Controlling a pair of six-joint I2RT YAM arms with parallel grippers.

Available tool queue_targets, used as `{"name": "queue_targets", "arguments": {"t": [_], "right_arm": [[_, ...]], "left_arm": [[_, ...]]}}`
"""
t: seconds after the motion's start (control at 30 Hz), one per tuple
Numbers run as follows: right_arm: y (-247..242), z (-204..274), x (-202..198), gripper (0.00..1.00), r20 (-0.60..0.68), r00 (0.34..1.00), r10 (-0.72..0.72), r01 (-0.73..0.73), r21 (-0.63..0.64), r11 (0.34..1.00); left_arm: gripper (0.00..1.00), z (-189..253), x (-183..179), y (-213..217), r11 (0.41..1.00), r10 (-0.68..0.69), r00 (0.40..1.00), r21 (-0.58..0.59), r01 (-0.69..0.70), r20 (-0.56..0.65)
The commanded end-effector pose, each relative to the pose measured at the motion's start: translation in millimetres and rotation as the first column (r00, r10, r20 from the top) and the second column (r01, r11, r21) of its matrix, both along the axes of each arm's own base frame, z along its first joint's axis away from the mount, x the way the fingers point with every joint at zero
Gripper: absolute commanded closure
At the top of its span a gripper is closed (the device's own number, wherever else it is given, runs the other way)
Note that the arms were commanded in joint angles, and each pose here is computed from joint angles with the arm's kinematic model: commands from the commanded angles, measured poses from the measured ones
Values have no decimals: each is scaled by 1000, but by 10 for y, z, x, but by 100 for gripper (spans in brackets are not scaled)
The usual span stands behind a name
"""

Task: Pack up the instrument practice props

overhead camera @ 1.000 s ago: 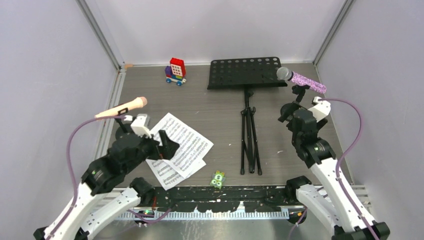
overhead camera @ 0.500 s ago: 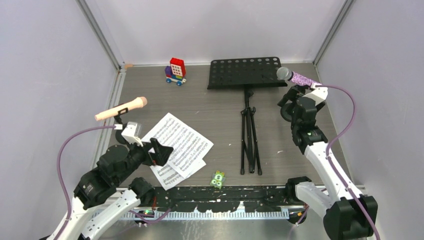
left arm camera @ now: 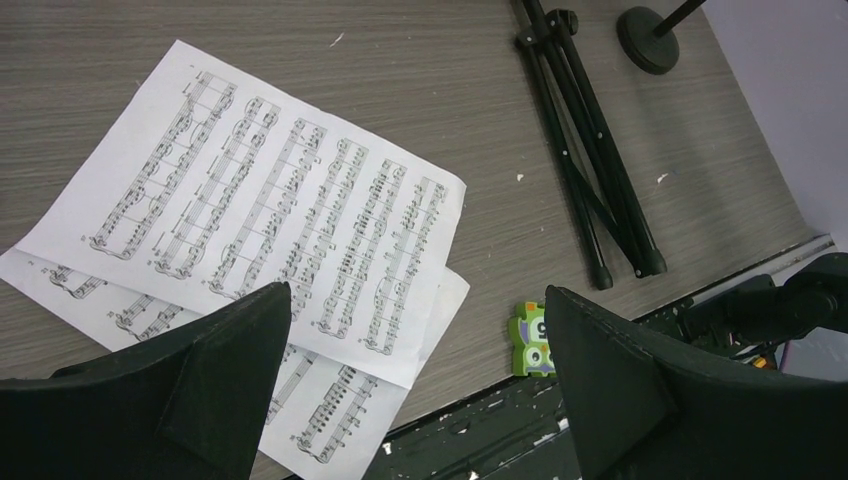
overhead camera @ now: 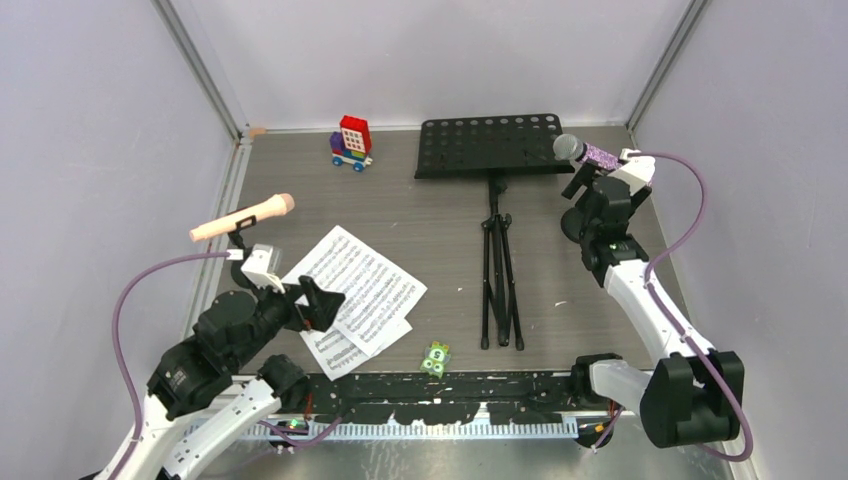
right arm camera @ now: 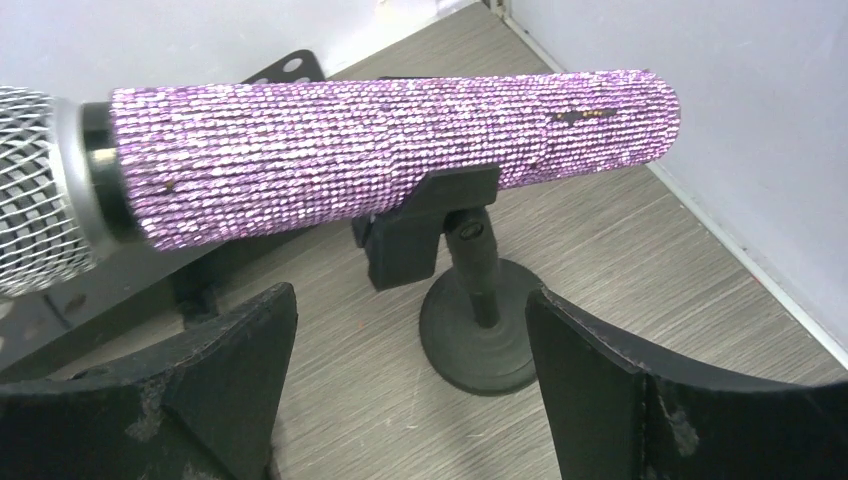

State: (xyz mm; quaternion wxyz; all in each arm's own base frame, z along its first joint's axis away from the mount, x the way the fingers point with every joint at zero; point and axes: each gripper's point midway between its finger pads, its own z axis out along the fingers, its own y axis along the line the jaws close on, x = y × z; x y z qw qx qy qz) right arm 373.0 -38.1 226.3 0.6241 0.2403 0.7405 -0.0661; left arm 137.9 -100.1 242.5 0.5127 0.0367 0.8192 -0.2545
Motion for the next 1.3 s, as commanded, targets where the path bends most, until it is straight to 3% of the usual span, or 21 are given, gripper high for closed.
{"name": "queue_targets", "arguments": {"t": [0.0, 0.17, 0.27, 0.4, 0.53, 0.87, 1.0, 1.27], "right_arm": [[-172, 278, 128, 14, 85, 995, -55, 59, -44, 997], [-197, 292, 227, 30, 104, 993, -50, 54, -39, 998], [-178, 279, 298, 29, 115, 992, -45, 48, -22, 999], [-179, 268, 377, 18, 129, 990, -59, 59, 2, 998], [-191, 233, 465, 25, 121, 990, -70, 69, 10, 998], [-205, 156, 537, 58, 127, 989, -81, 78, 27, 997], [-254, 152, 487, 82, 135, 985, -112, 108, 32, 994], [-345, 211, 309, 99, 147, 975, -166, 163, 33, 986]], "left_arm": [[0, 108, 41, 12, 1000, 12, 999, -19, -11, 52], [0, 110, 41, 22, 1000, 16, 998, -21, -15, 57], [0, 116, 42, 34, 1000, 22, 998, -24, -20, 61], [0, 121, 36, 49, 999, 27, 998, -29, -25, 65], [0, 129, 35, 67, 999, 36, 997, -35, -33, 71], [0, 140, 28, 88, 998, 45, 996, -46, -42, 78], [0, 141, 30, 88, 998, 45, 996, -44, -41, 79], [0, 131, 34, 92, 998, 49, 996, -43, -46, 76]]}}
